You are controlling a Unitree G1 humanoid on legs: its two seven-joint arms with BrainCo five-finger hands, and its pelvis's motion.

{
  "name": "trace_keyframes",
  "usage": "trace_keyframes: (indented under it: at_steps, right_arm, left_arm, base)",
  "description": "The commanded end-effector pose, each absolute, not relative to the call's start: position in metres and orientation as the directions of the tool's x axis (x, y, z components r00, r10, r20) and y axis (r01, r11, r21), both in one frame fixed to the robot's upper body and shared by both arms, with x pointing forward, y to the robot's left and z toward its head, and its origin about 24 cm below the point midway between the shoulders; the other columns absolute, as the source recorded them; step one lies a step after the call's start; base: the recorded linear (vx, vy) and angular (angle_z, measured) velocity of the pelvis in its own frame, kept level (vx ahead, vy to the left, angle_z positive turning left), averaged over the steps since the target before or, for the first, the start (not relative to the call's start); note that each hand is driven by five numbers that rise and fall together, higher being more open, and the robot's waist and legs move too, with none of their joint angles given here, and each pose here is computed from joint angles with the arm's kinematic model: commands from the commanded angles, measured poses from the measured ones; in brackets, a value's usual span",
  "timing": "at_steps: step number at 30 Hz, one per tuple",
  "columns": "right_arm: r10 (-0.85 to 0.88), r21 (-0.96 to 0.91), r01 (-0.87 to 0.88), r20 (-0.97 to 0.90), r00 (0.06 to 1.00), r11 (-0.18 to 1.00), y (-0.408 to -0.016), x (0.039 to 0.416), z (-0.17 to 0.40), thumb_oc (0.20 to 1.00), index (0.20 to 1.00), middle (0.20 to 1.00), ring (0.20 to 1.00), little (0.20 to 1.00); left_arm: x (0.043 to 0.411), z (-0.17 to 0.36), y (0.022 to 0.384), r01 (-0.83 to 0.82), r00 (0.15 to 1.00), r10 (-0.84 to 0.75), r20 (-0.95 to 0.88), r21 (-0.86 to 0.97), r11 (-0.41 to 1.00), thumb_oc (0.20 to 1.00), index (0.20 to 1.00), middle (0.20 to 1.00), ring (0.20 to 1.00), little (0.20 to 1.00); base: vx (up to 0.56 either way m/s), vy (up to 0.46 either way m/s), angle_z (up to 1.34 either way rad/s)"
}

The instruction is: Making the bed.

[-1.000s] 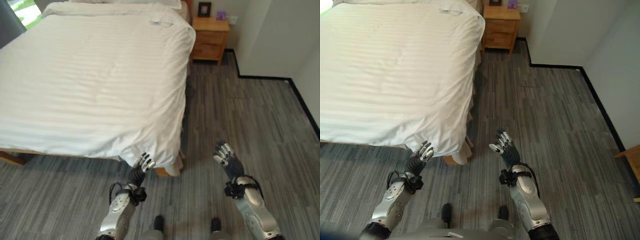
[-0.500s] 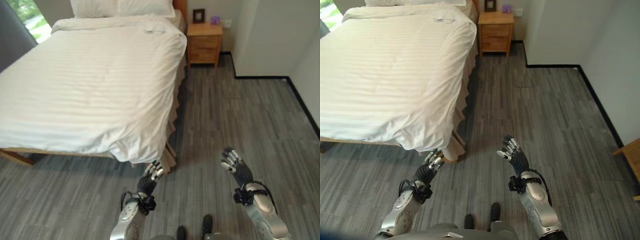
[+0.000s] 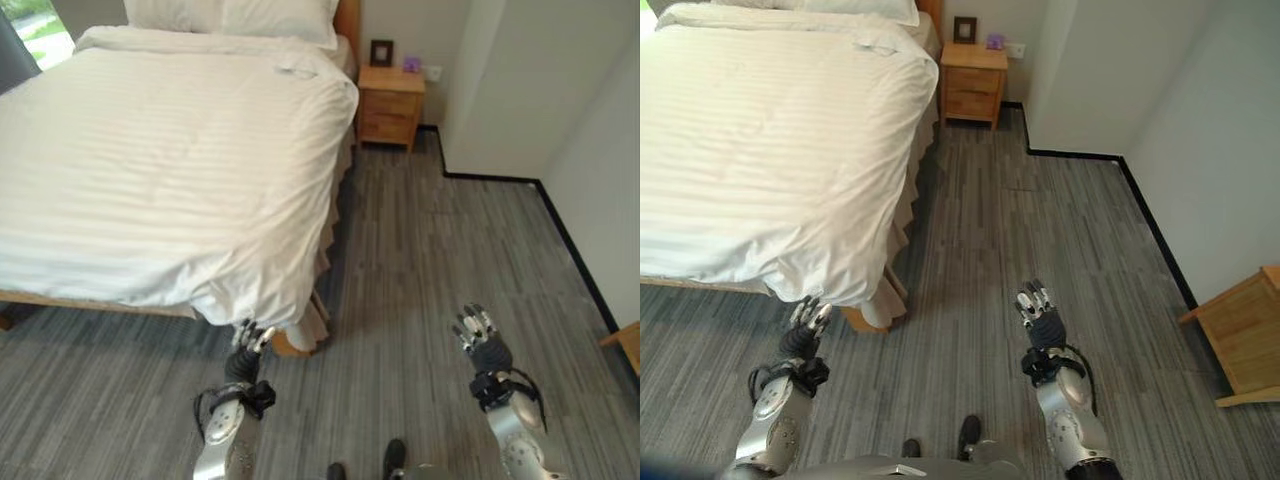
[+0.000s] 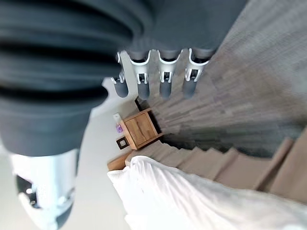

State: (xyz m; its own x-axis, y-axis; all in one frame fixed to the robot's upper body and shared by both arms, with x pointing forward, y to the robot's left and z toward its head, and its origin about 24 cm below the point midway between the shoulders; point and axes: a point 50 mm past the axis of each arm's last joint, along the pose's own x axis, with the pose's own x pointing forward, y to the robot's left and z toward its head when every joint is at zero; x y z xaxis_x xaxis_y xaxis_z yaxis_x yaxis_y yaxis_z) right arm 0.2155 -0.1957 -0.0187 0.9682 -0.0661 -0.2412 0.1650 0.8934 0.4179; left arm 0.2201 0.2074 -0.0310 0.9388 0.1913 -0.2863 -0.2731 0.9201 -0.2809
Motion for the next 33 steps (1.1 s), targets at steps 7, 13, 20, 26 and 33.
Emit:
trace_keyframes:
  at_steps: [7, 13, 20, 26, 33]
  right_arm:
    - [0.039, 0.487, 0.028, -0.128, 0.991, 0.873, -0.175, 0.224, -0.004, 1.0, 1.0, 1.0, 1.0, 1.0]
    - [-0.01, 0.444, 0.084, -0.165, 0.986, 0.892, -0.197, 0.215, -0.009, 1.0, 1.0, 1.0, 1.0, 1.0]
    - [-0.075, 0.392, 0.154, -0.21, 0.975, 0.907, -0.209, 0.214, -0.017, 1.0, 1.0, 1.0, 1.0, 1.0]
    - [-0.019, 0.405, 0.106, -0.214, 0.977, 0.908, -0.195, 0.213, -0.02, 1.0, 1.0, 1.0, 1.0, 1.0]
    - [0.032, 0.407, 0.042, -0.173, 0.984, 0.912, -0.18, 0.226, -0.012, 1.0, 1.0, 1.0, 1.0, 1.0]
  left_arm:
    - [0.219, -0.015, 0.233, -0.277, 0.955, 0.226, -0.19, -0.307, 0.91, 1.0, 1.0, 1.0, 1.0, 1.0]
    - [0.218, -0.025, 0.22, -0.275, 0.954, 0.197, -0.227, -0.393, 0.878, 1.0, 1.0, 1.0, 1.0, 1.0]
    - [0.215, -0.032, 0.194, -0.212, 0.962, 0.103, -0.254, -0.452, 0.867, 1.0, 1.0, 1.0, 1.0, 1.0]
    - [0.219, -0.031, 0.183, -0.159, 0.967, 0.046, -0.25, -0.457, 0.875, 1.0, 1.0, 1.0, 1.0, 1.0]
    - [0.224, -0.022, 0.198, -0.178, 0.972, 0.093, -0.217, -0.412, 0.893, 1.0, 1.0, 1.0, 1.0, 1.0]
  base:
    - [0.09, -0.392, -0.38]
    - [-0.02, -0.394, 0.19]
    - [0.07, -0.124, -0.3]
    - [0.1, 0.055, -0.09]
    - [0.06, 0.095, -0.14]
